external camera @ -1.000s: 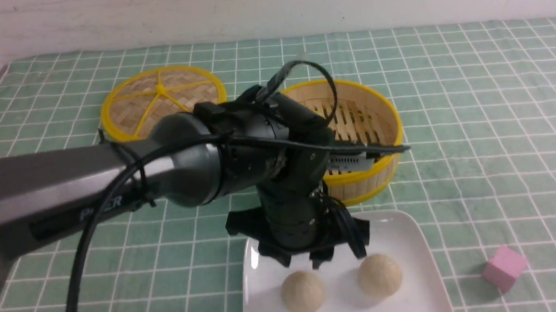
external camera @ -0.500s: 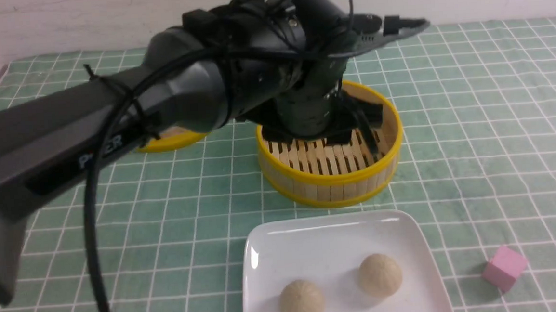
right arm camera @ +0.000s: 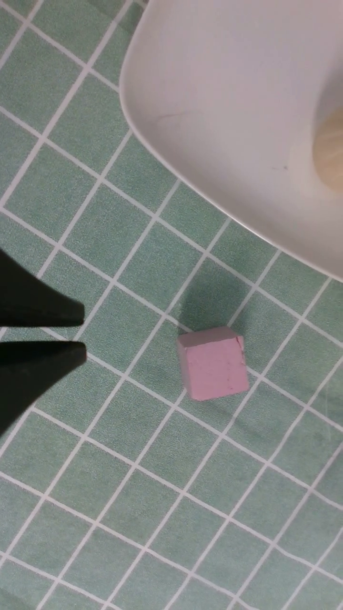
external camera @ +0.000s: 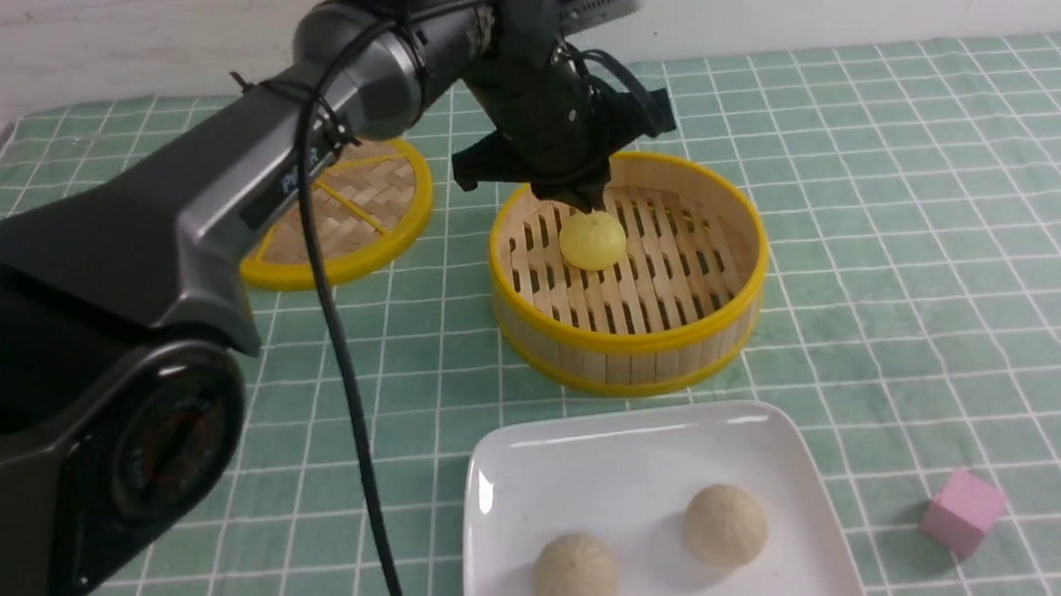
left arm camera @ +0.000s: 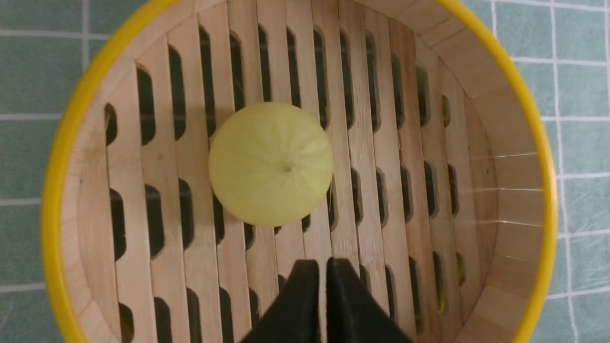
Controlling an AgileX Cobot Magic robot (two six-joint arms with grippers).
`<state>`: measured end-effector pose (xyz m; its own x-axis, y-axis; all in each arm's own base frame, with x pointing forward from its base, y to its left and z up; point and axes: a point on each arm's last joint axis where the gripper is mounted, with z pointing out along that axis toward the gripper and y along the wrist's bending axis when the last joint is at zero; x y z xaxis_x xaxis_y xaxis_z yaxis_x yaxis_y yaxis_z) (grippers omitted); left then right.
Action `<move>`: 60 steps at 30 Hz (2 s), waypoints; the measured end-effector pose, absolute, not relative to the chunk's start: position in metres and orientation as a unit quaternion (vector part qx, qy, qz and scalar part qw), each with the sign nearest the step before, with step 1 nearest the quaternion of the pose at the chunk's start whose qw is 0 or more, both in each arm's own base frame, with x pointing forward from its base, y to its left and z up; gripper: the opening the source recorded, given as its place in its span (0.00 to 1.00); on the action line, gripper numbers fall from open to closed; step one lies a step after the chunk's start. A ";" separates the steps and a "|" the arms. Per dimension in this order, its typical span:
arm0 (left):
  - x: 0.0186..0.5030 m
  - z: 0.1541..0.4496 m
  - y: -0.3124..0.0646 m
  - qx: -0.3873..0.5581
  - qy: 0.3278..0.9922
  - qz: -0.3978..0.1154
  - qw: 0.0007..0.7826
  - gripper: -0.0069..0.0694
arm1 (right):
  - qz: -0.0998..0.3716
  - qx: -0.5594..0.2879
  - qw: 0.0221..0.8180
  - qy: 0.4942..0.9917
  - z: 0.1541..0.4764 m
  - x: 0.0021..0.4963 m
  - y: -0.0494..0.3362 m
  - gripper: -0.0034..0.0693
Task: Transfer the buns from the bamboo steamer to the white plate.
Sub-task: 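Reach into the bamboo steamer and grasp a bun with the left gripper, then carry the bun from the bamboo steamer to the plate with the left gripper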
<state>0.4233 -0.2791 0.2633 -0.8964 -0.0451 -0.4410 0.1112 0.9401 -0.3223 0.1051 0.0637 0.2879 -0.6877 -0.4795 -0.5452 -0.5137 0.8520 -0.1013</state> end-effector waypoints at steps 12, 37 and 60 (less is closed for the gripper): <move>0.446 0.226 -0.287 0.029 0.947 -0.161 0.276 0.66 | 0.031 -0.270 0.291 0.917 0.288 0.106 0.064 0.16; 0.319 0.397 -0.225 0.161 0.944 -0.124 0.261 0.12 | 0.032 -0.270 0.294 0.916 0.289 0.106 0.064 0.17; 0.287 0.198 -0.289 0.132 0.979 -0.107 0.113 0.39 | 0.041 -0.264 0.281 0.922 0.295 0.100 0.062 0.13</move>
<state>0.2865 -0.2888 0.1982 -0.9395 0.2352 -0.2490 0.2835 0.9419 -0.1800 0.1000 0.0622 0.2949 -0.7029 -0.4634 -0.5397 -0.5093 0.8575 -0.0729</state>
